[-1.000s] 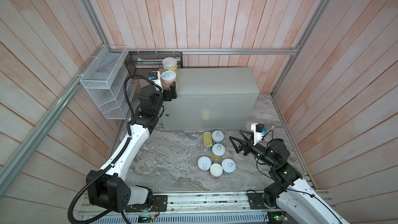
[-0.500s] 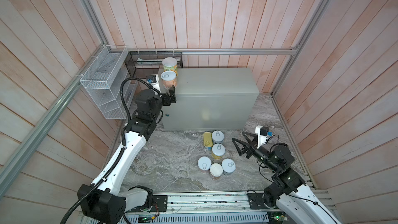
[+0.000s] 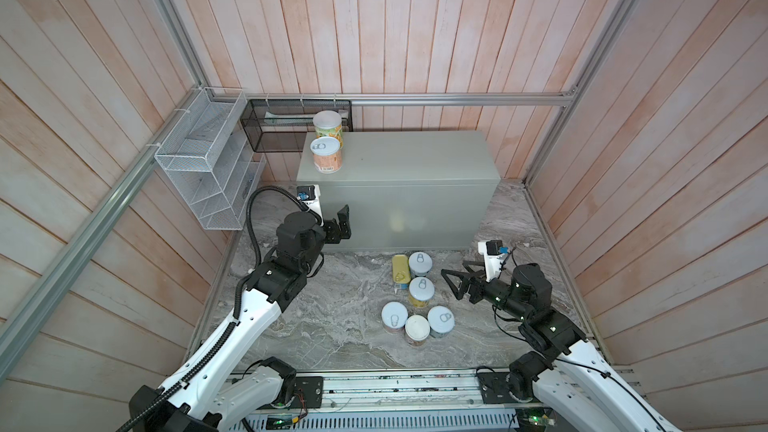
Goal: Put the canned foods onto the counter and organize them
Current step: 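Lower the left gripper from the cabinet while the right gripper reaches toward the cans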
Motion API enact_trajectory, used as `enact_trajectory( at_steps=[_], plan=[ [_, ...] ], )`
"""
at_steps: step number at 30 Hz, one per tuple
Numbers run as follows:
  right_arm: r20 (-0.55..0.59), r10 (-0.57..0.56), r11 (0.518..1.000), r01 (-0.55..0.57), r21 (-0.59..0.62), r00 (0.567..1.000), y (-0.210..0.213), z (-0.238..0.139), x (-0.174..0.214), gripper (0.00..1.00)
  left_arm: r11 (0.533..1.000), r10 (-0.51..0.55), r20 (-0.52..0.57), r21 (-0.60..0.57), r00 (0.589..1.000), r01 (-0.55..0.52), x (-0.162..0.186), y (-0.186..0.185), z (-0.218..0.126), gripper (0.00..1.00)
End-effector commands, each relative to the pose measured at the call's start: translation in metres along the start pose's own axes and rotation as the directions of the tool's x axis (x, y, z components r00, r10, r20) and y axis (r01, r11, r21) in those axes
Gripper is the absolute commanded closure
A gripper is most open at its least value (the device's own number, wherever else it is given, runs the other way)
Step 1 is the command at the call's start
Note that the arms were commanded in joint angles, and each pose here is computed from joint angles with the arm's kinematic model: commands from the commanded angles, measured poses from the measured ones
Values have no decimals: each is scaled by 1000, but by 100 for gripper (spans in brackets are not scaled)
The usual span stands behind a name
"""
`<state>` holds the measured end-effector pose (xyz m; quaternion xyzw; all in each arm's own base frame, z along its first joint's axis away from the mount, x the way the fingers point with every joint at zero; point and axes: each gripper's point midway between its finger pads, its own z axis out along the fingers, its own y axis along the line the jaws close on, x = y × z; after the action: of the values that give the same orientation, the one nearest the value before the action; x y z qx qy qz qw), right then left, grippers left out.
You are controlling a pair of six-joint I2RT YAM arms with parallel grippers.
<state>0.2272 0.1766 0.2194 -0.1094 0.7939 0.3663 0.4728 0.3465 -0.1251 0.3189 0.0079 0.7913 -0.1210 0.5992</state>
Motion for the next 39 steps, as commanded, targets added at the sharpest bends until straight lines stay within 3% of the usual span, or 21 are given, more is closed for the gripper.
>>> enact_trajectory(
  at_steps=[1,10,15,19,24,39],
  plan=[
    [-4,26,999,-26,-28,1000,6,1,-3,2,1000,-6,-52,8,999,6,18,0,-5,0],
    [-160,37,999,-38,-8,986,-3,30,19,2,991,75,-152,121,985,-57,69,-6,-20,0],
    [-186,8,997,6,72,982,-1,39,27,2,979,49,-188,205,981,-9,87,-17,-30,0],
    [-235,11,992,18,122,972,-1,49,31,4,981,5,-213,192,977,36,106,-12,-31,0],
    [-274,32,986,14,165,961,-5,63,33,12,977,-41,-183,201,982,78,122,-10,-29,0],
    [-427,47,990,16,143,903,34,115,58,32,984,52,-159,175,986,-24,164,2,-2,0]
  ],
)
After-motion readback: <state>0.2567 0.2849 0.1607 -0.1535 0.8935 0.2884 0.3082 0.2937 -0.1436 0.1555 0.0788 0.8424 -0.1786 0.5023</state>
